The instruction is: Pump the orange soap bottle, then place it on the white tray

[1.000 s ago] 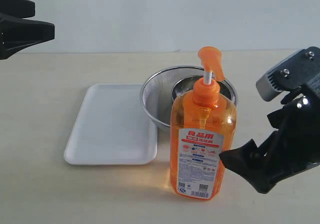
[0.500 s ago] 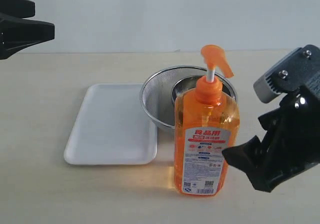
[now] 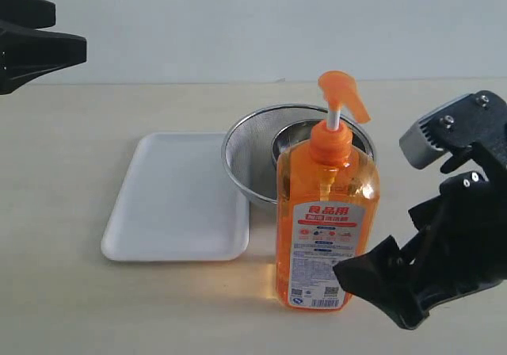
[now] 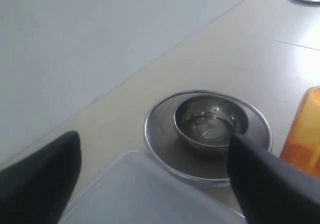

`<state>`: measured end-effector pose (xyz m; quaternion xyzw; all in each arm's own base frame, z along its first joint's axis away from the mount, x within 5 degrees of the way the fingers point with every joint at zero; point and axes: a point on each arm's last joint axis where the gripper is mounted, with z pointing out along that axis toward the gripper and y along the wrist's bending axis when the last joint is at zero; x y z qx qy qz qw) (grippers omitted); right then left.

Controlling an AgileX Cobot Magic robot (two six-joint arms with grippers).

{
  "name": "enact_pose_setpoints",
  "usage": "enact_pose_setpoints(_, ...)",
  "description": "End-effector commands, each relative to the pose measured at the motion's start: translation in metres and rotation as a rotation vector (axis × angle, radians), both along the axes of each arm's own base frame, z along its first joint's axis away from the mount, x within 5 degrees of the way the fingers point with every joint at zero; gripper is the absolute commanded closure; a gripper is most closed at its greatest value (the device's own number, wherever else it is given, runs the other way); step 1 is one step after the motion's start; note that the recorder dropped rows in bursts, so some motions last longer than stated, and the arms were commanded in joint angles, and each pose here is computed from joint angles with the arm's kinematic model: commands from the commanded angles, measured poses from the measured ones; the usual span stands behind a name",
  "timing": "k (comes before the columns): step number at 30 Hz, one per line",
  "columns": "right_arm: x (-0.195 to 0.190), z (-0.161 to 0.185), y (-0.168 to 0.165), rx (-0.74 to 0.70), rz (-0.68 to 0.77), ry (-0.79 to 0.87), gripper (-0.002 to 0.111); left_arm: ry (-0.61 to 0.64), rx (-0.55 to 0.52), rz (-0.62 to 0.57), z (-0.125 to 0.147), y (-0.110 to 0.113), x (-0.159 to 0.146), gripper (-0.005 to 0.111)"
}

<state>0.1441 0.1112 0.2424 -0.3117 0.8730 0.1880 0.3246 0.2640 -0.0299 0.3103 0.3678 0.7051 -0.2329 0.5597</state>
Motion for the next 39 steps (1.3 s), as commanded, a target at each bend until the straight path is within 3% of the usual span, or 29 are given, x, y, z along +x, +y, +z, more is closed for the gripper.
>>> enact_pose_setpoints(1, 0.001, 0.003, 0.001, 0.039, -0.049, 0.012, 0.003, -0.004, 0.001, 0.007, 0.001, 0.001, -0.001, 0.033)
enact_pose_setpoints(3, 0.003, 0.004, 0.0, 0.018, -0.035, -0.026, 0.003, -0.004, 0.001, 0.007, 0.001, 0.001, -0.001, 0.033)
enact_pose_setpoints(6, 0.002, 0.002, 0.0, -0.081, 0.113, -0.127, 0.003, -0.004, 0.001, 0.007, 0.001, 0.001, -0.001, 0.033)
enact_pose_setpoints(12, -0.007, -0.025, -0.002, -0.032, 0.149, -0.187, 0.003, -0.004, 0.0, 0.004, 0.001, 0.001, -0.002, 0.033)
enact_pose_setpoints(24, -0.001, -0.036, -0.021, -0.039, 0.155, -0.283, 0.003, -0.004, 0.0, 0.004, 0.001, 0.001, -0.002, 0.033)
enact_pose_setpoints(39, 0.008, -0.022, -0.043, 0.156, 0.257, -0.411, 0.003, -0.004, 0.0, 0.004, 0.001, 0.001, -0.002, 0.033)
